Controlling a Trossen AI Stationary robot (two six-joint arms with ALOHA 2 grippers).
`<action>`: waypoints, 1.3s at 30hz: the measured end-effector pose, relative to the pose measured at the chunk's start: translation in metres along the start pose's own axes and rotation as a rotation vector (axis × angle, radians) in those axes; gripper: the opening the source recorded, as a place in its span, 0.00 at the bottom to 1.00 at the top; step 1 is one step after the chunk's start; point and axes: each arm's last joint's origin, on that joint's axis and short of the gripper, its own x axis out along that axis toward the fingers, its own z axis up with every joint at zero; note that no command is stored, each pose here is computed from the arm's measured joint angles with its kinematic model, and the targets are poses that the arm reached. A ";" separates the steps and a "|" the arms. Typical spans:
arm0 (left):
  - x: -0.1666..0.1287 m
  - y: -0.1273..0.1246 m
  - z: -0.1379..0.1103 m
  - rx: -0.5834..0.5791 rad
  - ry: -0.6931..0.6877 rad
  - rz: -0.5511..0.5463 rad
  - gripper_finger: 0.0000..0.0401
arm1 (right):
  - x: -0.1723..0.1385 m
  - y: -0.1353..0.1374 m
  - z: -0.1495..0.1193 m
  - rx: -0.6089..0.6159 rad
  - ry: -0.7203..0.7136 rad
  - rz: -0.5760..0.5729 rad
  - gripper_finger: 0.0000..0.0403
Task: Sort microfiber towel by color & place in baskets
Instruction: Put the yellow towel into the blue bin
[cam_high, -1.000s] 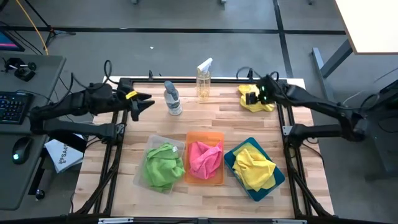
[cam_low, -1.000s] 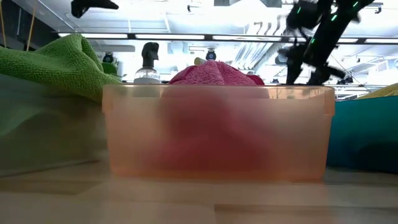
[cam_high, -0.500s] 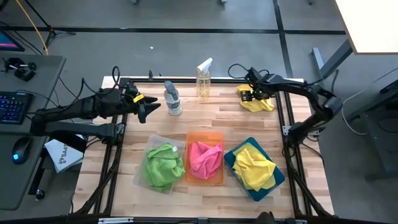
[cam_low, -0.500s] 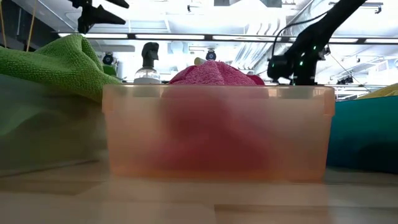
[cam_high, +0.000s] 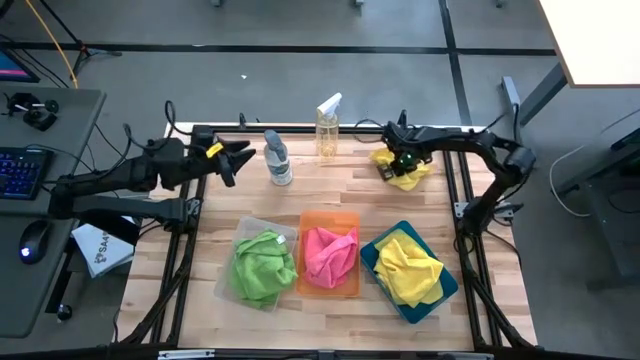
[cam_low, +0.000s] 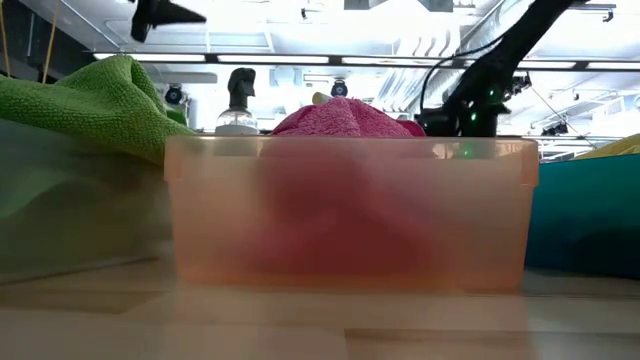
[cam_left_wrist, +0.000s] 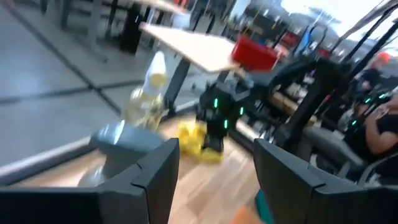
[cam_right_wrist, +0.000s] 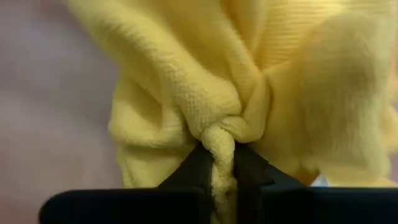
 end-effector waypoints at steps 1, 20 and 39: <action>0.000 -0.001 0.003 0.011 -0.026 -0.011 0.48 | -0.006 0.003 -0.004 -0.027 0.004 0.012 0.06; 0.000 -0.010 0.022 0.106 -0.244 -0.032 0.48 | -0.213 0.000 -0.195 -0.227 -0.117 0.954 0.01; 0.006 -0.010 0.020 0.107 -0.224 -0.027 0.48 | -0.149 0.082 -0.283 -0.082 0.100 0.442 0.01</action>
